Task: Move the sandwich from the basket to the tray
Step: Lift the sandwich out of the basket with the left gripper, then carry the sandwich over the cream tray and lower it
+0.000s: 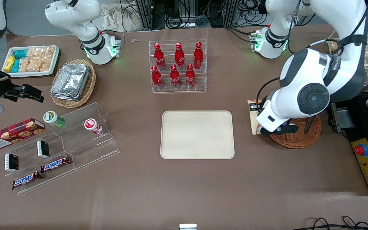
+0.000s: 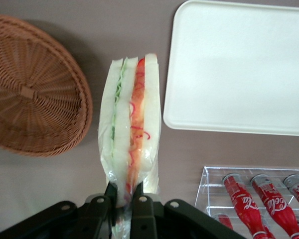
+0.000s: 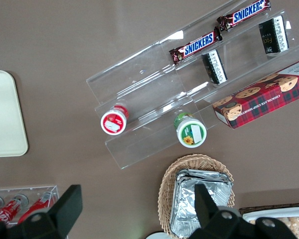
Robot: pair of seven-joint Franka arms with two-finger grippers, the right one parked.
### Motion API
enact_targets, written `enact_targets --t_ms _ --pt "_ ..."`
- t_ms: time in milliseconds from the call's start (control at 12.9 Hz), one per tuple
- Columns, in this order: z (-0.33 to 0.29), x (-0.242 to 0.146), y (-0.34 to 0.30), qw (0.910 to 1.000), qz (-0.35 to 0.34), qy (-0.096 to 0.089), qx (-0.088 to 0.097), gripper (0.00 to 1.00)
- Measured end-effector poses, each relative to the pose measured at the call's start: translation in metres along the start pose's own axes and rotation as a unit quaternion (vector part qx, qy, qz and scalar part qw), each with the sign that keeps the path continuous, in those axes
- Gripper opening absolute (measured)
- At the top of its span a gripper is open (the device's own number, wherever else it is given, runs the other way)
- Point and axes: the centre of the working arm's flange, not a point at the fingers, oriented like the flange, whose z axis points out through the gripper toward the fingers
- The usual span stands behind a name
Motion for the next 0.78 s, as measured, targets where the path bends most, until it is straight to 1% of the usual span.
enact_targets --t_ms 78,155,233,310,388,543,776 --pt "0.005 0.001 0.008 1.0 0.009 0.0 -0.002 0.14" --pt "0.011 0.002 0.017 0.9998 0.018 0.001 0.003 0.14" --pt "0.02 0.004 0.027 0.9994 0.03 0.008 0.013 0.14" --pt "0.029 0.007 0.042 0.9987 0.043 0.02 0.021 0.14" --pt "0.04 0.011 0.056 0.9981 0.049 0.028 0.023 0.14" --pt "0.063 0.024 0.071 0.9986 0.034 0.037 0.016 0.14" --pt "0.098 0.046 0.078 0.9991 0.022 0.035 0.003 0.14"
